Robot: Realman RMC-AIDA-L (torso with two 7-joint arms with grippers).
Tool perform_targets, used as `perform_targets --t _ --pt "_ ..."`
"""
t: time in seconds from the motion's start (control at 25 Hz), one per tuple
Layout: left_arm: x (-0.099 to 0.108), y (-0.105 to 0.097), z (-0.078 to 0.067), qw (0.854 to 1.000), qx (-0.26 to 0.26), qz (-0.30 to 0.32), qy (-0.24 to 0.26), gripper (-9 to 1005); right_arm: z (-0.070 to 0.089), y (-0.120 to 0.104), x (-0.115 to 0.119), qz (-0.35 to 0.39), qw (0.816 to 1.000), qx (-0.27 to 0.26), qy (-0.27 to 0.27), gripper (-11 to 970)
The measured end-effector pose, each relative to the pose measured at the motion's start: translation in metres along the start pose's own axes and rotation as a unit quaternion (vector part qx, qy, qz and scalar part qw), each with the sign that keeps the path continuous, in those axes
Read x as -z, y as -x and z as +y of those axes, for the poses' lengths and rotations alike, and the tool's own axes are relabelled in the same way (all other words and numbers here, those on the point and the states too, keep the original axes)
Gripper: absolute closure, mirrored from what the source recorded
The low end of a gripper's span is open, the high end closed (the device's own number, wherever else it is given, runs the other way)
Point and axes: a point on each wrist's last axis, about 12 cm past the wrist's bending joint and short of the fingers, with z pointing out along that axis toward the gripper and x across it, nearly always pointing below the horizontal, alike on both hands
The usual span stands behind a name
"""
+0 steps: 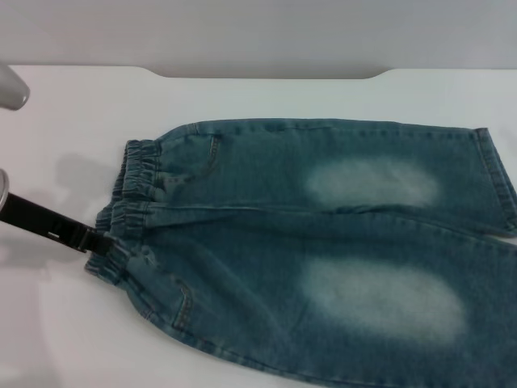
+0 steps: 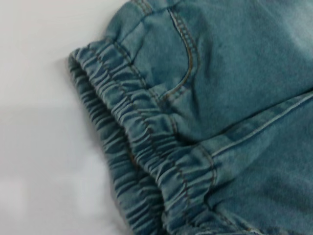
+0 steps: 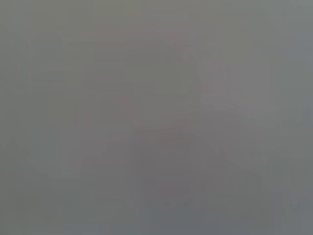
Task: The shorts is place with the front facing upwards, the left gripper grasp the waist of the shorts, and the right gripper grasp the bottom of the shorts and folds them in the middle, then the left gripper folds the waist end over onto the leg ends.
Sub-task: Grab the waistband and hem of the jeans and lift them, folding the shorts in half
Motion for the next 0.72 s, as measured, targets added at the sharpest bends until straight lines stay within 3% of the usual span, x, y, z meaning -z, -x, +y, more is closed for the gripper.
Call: perform_targets --t 0.16,0.28,0.44,0.6,0.64,0.72 --pt "0.001 0.009 -0.002 1.0 -0.012 -0.006 0.002 963 0.022 0.037 0.001 0.133 0.99 0.02 0.046 400" --pt "0.001 0.012 -0.003 1.0 -0.018 -0.007 0.003 962 0.043 0.059 0.001 0.236 0.968 0.042 0.074 400" --pt "0.0 0.014 -0.004 1.0 -0.022 -0.009 0.004 962 0.074 0.072 0.0 0.398 0.908 0.077 0.11 401" --pt "0.0 0.022 -0.005 0.999 -0.03 -0.018 0.011 963 0.099 0.06 -0.003 0.529 0.832 0.155 0.057 402" --pt "0.0 0.022 -0.005 0.999 -0.03 -0.018 0.011 963 0.099 0.06 -0.003 0.529 0.832 0.155 0.057 402" --pt "0.0 0.026 -0.006 0.999 -0.035 -0.021 0.013 962 0.101 0.053 -0.007 0.552 0.814 0.172 0.055 402"
